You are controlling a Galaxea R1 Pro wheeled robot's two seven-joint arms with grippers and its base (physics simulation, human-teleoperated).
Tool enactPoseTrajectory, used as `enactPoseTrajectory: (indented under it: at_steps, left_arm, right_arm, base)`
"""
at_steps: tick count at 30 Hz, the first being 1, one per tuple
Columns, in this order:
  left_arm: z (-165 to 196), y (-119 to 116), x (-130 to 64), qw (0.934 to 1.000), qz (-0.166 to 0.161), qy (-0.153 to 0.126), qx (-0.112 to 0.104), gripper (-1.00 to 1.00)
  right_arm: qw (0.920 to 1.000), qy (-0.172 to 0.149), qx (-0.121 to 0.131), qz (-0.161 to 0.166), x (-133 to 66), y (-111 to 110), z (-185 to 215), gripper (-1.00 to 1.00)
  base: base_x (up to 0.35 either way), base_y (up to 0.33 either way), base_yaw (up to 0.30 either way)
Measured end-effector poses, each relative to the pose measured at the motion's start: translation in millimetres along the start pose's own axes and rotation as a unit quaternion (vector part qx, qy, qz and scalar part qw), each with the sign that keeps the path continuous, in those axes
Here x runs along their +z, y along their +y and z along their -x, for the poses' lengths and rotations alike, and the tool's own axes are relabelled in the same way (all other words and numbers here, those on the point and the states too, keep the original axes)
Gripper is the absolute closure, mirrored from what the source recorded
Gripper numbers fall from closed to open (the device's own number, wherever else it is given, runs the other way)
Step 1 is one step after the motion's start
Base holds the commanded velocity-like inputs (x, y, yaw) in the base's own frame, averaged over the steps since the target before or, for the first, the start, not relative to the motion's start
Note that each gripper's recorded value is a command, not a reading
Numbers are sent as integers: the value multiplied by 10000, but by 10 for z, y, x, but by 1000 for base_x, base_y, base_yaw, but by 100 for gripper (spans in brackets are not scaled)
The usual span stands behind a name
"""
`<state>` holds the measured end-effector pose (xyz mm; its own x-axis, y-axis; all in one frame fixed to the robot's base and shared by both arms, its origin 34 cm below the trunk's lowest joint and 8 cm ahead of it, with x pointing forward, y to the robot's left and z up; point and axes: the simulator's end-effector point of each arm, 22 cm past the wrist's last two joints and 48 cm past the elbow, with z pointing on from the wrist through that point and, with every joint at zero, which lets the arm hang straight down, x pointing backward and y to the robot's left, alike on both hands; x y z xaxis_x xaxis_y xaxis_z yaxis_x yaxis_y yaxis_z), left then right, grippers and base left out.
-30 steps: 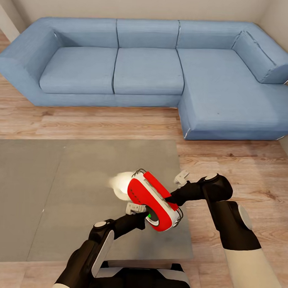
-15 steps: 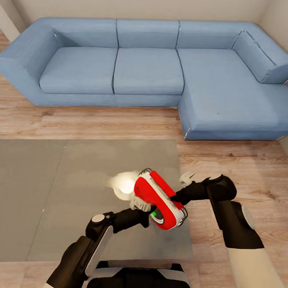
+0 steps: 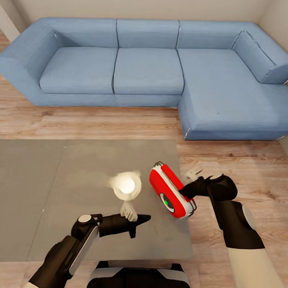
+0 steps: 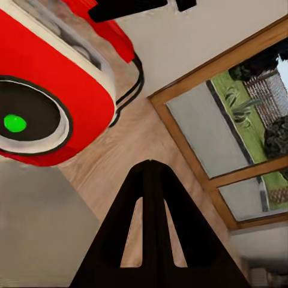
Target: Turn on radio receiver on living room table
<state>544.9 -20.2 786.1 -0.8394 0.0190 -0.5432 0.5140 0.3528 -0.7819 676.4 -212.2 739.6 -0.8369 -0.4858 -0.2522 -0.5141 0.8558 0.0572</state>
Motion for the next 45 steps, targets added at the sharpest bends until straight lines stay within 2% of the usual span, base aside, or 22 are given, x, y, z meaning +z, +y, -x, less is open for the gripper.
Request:
enactPoseTrajectory:
  at_steps: [1,2,6,7,11,13,16,20,23,26,45]
  left_arm:
    - [-31,27,-3,10000,36,28,-30,100]
    - [-208,160,-12,9994,210,177,-200,100]
    - [-631,353,-13,9962,433,475,-592,100]
    - [-690,382,-14,9959,459,476,-614,100]
    - [-846,466,-25,9957,535,434,-623,100]
    - [-881,485,-30,9954,558,437,-638,100]
    - [-909,525,-37,9949,636,447,-645,100]
    - [-915,570,-40,9941,743,449,-644,100]
    - [-916,577,-42,9940,759,448,-645,100]
    - [-913,578,-41,9940,760,442,-651,100]
    - [-908,590,-48,9939,773,404,-675,100]
  right_arm:
    - [10000,6,-34,-81,-2,-33,-1,100]
    - [9998,-18,5,-172,-5,-58,19,100]
    - [9987,-27,10,-509,-17,-190,33,100]
    - [9982,-23,-11,-592,-21,-223,34,100]
    - [9985,-62,58,-547,-13,-167,70,100]
    - [9982,-57,-37,-589,-10,-150,88,100]
    - [9984,12,-168,-535,25,28,124,100]
    - [9971,-33,-309,-688,25,62,204,100]
    - [9987,-128,-203,-452,42,246,285,100]
    - [9982,-105,-240,-548,38,211,282,100]
    - [9985,-114,-214,-483,44,248,289,100]
  base:
    - [0,0,0]
    - [0,0,0]
    - [0,0,0]
    - [0,0,0]
    - [0,0,0]
    - [0,0,0]
    - [0,0,0]
    - [0,0,0]
    - [0,0,0]
    - [0,0,0]
    - [0,0,0]
